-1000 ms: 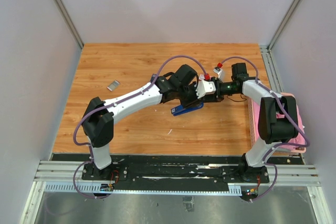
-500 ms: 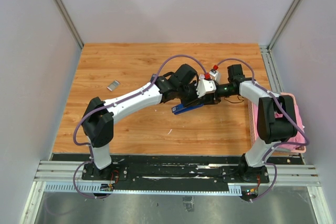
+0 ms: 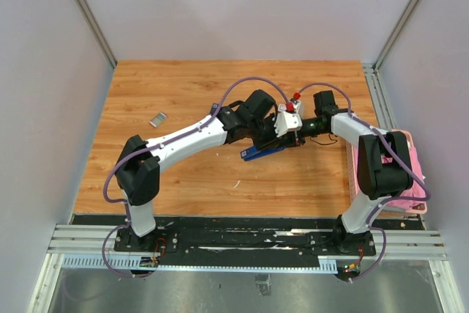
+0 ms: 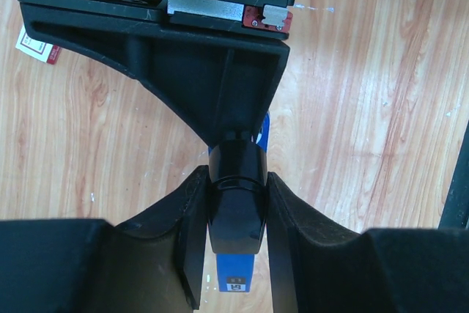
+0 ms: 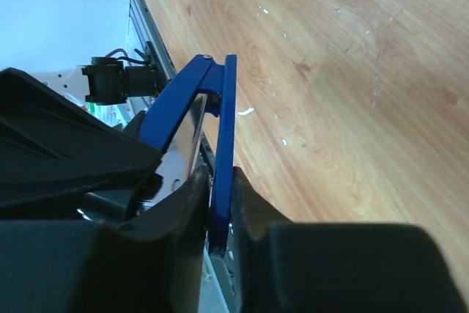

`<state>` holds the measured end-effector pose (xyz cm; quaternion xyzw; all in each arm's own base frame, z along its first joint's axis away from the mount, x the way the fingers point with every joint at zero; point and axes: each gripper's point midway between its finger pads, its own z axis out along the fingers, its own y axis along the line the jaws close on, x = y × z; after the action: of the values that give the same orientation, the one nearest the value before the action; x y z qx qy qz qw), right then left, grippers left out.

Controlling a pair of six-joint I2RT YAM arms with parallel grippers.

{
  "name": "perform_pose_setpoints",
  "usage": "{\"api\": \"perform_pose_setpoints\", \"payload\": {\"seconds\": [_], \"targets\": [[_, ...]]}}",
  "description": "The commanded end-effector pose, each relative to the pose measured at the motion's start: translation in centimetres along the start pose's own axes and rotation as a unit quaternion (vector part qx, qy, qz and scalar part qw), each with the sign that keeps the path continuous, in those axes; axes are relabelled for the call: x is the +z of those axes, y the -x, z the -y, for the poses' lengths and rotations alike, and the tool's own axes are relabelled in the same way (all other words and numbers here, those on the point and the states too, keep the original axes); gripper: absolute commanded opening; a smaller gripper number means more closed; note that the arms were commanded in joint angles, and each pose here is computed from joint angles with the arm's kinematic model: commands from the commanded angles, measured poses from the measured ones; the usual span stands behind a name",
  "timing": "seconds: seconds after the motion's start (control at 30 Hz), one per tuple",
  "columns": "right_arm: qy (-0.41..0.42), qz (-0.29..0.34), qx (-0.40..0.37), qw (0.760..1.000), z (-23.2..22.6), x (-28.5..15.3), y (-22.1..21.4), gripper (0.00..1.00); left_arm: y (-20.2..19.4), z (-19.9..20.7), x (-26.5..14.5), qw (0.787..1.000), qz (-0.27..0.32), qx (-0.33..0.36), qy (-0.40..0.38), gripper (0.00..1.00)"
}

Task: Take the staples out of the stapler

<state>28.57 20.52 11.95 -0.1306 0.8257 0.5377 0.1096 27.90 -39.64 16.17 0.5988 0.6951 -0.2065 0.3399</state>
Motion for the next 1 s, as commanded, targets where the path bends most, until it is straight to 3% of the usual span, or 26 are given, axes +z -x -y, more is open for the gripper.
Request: {"api": "perform_pose_setpoints", "payload": {"seconds": [0.0, 0.07, 0.53, 0.73, 0.97], "targets": [[0.011, -0.011, -0.003, 1.0, -0.6, 0.5, -0.1, 0.07, 2.9, -0.3, -0.1, 0.999, 0.043, 0.01, -0.004, 0.0], [0.009, -0.012, 0.0, 1.0, -0.4, 0.5, -0.1, 0.0, 2.9, -0.4, -0.1, 0.999, 0.044, 0.008, -0.001, 0.0], [-0.039, 0.004, 0.03, 0.999, 3.6, -0.6, 0.1, 0.0, 3.7, -3.0, -3.2, 0.992, 0.114, -0.054, 0.0, 0.0], [-0.04, 0.005, 0.026, 0.999, 3.5, -0.6, 0.5, 0.0, 3.0, -1.9, -2.4, 0.989, 0.129, -0.066, -0.034, 0.0], [-0.052, 0.001, 0.007, 0.999, 2.6, -0.3, 0.8, 0.13, 2.6, -1.5, -0.8, 0.987, 0.12, -0.091, -0.056, 0.0]]}}
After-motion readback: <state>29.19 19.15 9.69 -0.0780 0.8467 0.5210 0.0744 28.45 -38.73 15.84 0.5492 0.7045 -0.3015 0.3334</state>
